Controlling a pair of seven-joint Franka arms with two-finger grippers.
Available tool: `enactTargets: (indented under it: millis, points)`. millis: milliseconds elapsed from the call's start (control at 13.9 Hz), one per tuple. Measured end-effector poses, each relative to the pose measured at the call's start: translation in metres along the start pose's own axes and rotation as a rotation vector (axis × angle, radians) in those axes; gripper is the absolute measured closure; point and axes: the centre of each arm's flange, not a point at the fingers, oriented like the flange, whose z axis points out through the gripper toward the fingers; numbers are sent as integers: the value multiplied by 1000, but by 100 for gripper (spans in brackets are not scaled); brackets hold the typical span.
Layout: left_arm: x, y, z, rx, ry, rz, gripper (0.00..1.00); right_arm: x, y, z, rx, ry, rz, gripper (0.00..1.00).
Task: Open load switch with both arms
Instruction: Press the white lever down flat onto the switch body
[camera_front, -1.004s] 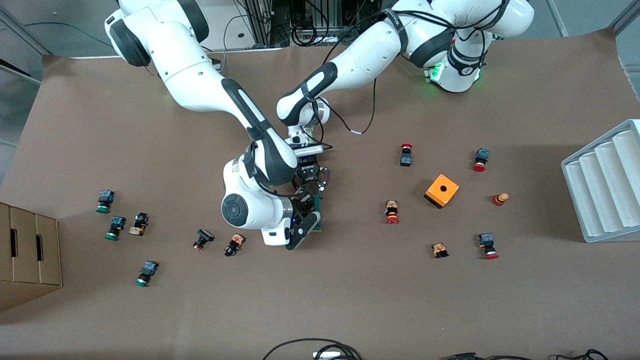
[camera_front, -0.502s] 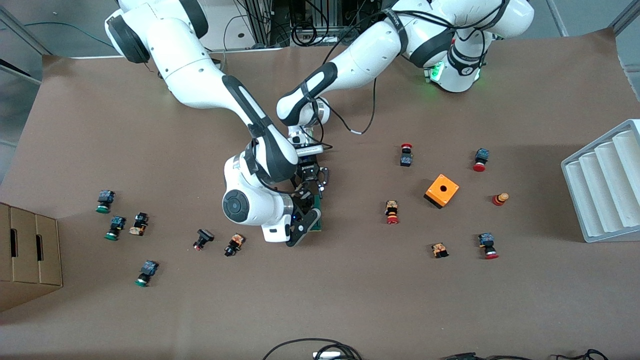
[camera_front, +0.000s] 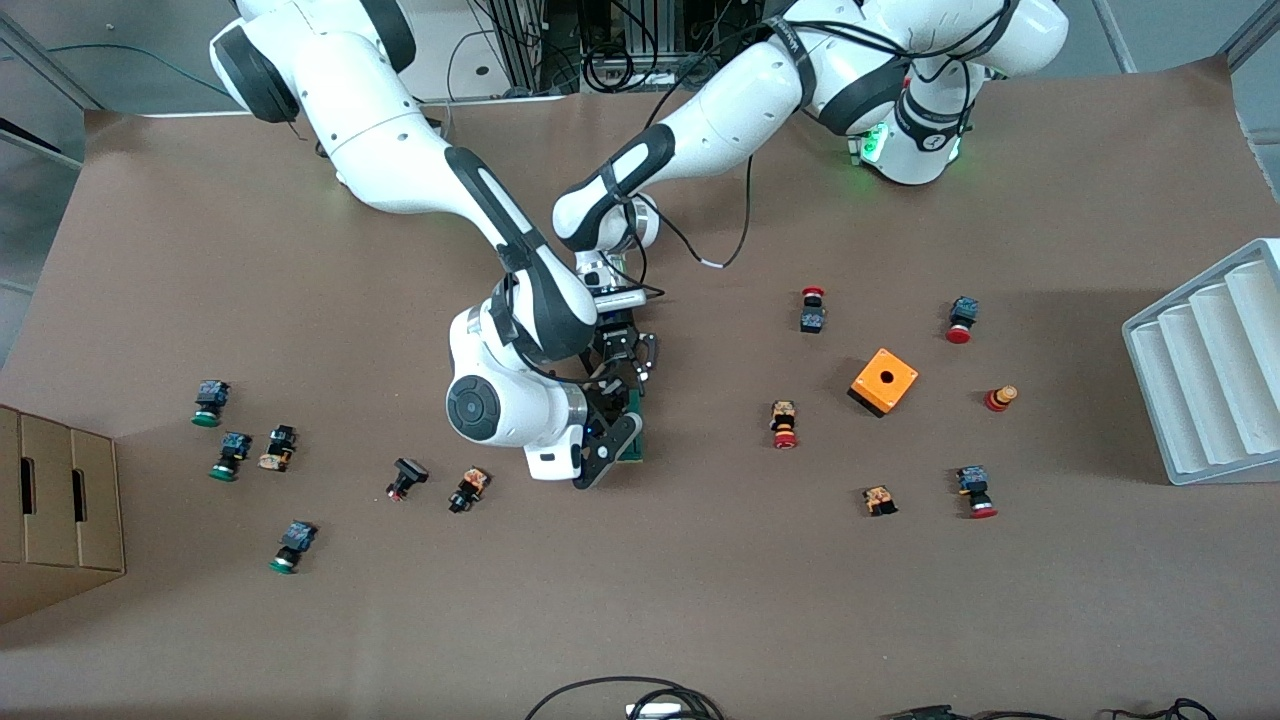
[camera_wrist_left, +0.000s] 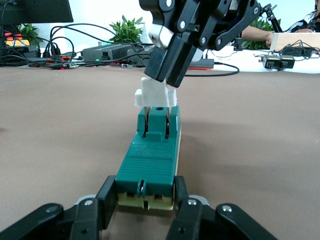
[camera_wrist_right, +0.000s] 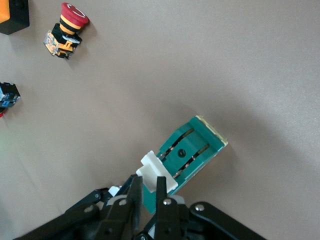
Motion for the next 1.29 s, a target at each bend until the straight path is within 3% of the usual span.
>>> enactTargets:
  millis: [1291]
  points:
    - [-1, 0, -2, 4, -7, 1, 49, -10, -8, 12, -18, 0, 1, 85]
